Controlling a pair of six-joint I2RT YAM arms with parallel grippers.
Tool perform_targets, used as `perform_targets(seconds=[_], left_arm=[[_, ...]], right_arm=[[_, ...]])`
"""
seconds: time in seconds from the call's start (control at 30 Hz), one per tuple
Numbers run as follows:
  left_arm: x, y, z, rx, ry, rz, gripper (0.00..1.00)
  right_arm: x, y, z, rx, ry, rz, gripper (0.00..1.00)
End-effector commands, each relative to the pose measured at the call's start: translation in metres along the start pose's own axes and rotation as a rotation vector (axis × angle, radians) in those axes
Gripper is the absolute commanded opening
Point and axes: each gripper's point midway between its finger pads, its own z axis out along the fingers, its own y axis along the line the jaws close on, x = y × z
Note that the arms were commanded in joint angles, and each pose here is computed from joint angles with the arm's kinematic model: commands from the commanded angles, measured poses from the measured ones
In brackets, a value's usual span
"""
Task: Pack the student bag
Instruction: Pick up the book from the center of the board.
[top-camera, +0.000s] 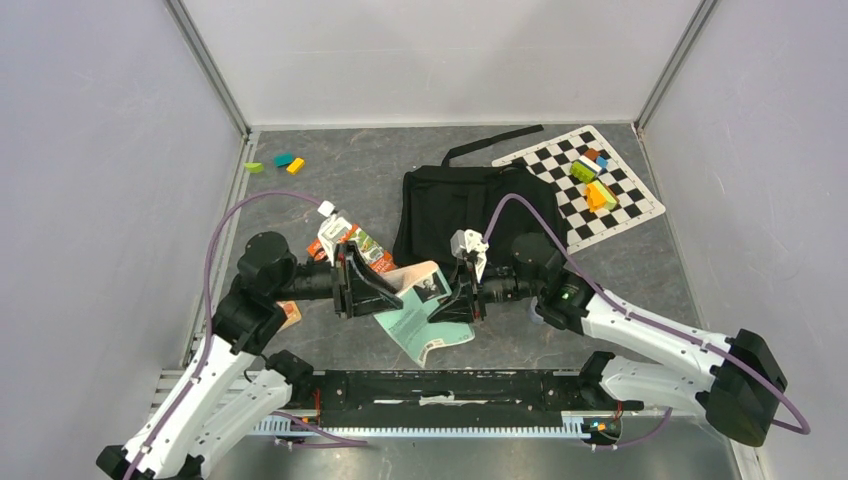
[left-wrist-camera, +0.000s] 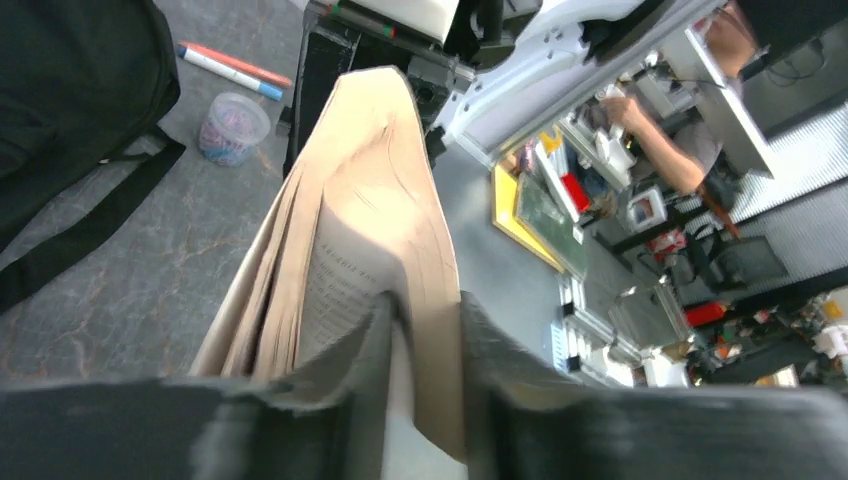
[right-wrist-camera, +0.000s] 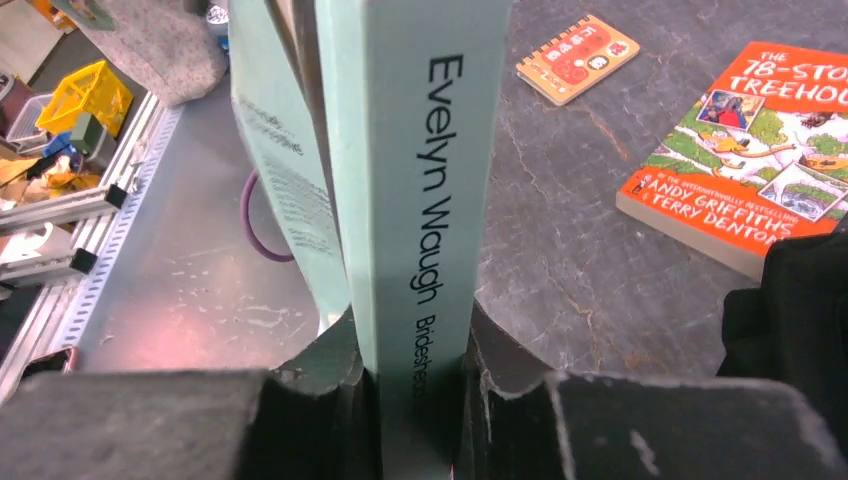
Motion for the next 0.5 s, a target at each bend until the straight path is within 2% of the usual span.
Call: perform_targets(seconds=[0.0,0.03,0.07,0.13,0.2,0.33,0.47], left_arm=[[-0.047,0.003,-0.008,-0.141,-0.178,0.191,0.69],[-0.049,0.018,-0.014,-0.243,-0.205,0.184,0.85],[-0.054,0.032,-0.023,-0.343,-0.243,0.193,0.98],[-0.057,0.05,-0.037,-0.471,-0.294,0.197,1.0],[-0.054,0.053,-0.038,-0.476,-0.313,0.188,1.0],[-0.036,0.055,-0.018,-0.346,-0.294,0.08,1.0],[-0.015,0.054,-0.001,-0.228,-0.248,-0.003,1.0]], right_arm=[[-0.049,0.006,-0.003,0.033,-0.119,-0.049,0.01],[-0.053,0.0,-0.007,0.091,-0.129,-0.053,0.0],[-0.056,-0.007,-0.011,0.144,-0.134,-0.054,0.0],[-0.066,-0.015,-0.02,0.229,-0.168,-0.061,0.0],[-0.077,-0.018,-0.027,0.284,-0.211,-0.053,0.0],[-0.097,-0.023,-0.04,0.374,-0.301,-0.004,0.0],[-0.119,-0.011,-0.047,0.343,-0.406,-0.001,0.0]])
